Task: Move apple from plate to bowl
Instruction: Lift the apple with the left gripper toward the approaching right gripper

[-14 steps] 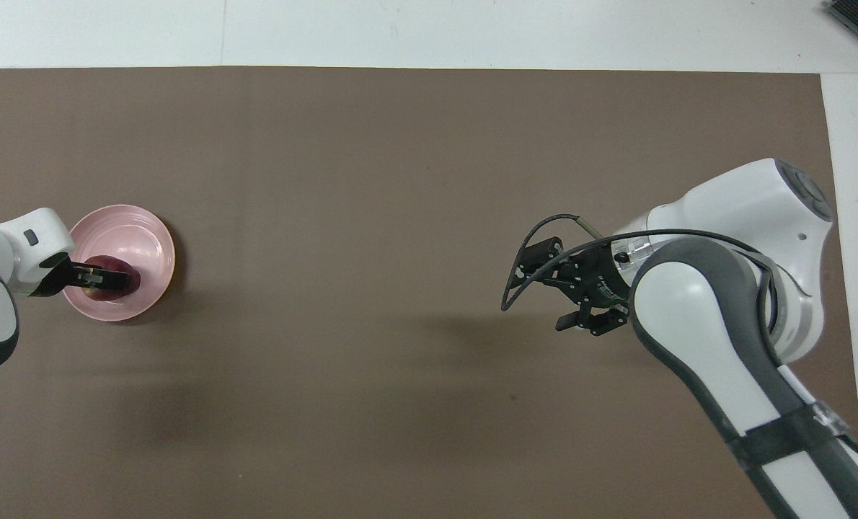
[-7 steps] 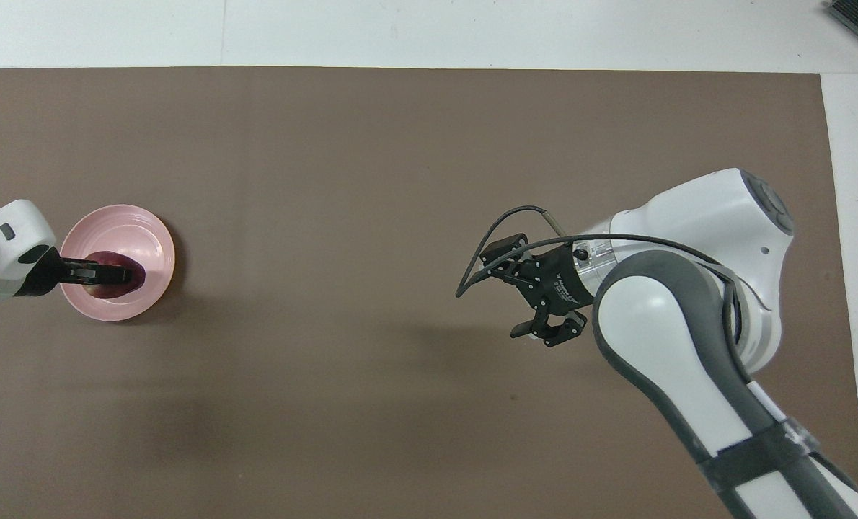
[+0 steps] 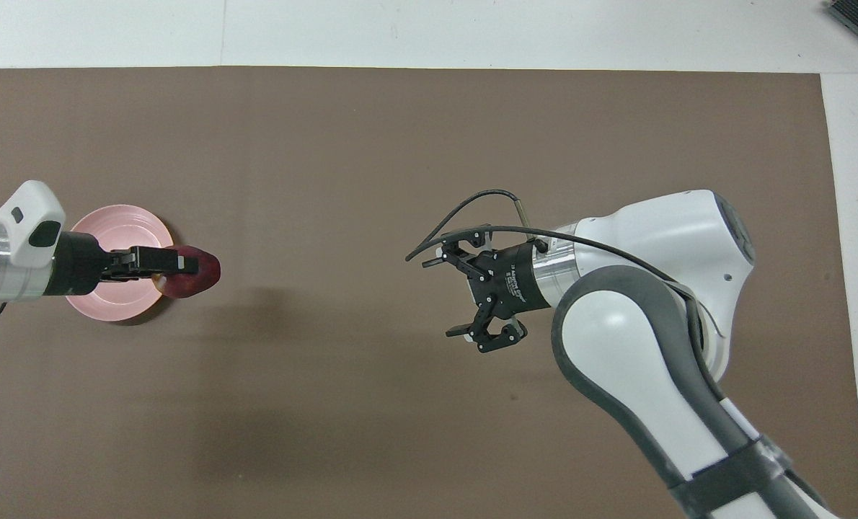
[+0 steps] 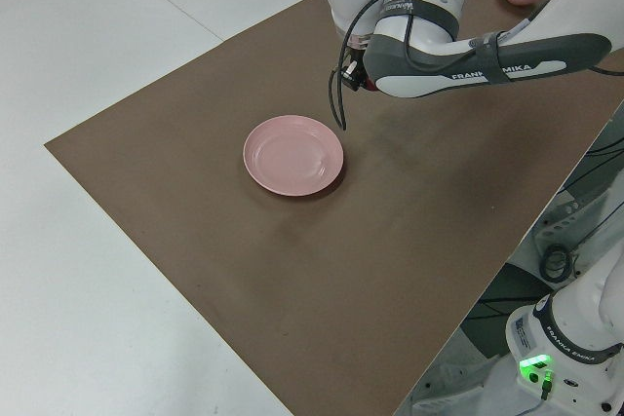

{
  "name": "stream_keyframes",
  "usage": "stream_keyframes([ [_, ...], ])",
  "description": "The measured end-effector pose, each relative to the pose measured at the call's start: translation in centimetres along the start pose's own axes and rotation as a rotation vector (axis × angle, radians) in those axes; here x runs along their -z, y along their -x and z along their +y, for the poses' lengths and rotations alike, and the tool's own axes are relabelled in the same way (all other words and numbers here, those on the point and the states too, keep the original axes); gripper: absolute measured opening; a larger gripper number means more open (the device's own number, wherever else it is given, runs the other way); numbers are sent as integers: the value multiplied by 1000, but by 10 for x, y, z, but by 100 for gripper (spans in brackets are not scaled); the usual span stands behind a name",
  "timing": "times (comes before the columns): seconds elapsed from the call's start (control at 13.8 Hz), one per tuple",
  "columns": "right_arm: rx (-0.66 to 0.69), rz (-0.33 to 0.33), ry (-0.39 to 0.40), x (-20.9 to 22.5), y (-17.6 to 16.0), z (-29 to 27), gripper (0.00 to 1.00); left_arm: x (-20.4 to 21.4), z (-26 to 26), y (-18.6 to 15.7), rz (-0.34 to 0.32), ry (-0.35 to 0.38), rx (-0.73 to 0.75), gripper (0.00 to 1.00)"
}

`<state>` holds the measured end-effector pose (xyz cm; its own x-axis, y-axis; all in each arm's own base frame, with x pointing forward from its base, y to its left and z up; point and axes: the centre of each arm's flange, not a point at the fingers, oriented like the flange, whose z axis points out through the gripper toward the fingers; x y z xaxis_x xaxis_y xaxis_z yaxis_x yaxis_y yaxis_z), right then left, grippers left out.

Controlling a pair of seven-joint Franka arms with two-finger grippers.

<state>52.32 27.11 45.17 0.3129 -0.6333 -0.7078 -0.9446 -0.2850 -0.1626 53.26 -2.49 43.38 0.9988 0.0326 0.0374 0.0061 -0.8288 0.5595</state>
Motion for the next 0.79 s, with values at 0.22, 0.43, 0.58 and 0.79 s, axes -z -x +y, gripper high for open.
stream_keyframes([
  [0.22,-104,-86,-78,-32,22,-3,100,-15,29,2,-6,121,28,71],
  [0.43,-233,-142,-149,-57,32,-4,100,-23,50,9,-40,237,54,71],
  [0.58,-341,-157,-197,-66,37,-5,100,-26,60,16,-72,294,61,71],
  [0.79,-502,-154,-264,-76,58,-9,100,-36,83,24,-111,350,60,71],
])
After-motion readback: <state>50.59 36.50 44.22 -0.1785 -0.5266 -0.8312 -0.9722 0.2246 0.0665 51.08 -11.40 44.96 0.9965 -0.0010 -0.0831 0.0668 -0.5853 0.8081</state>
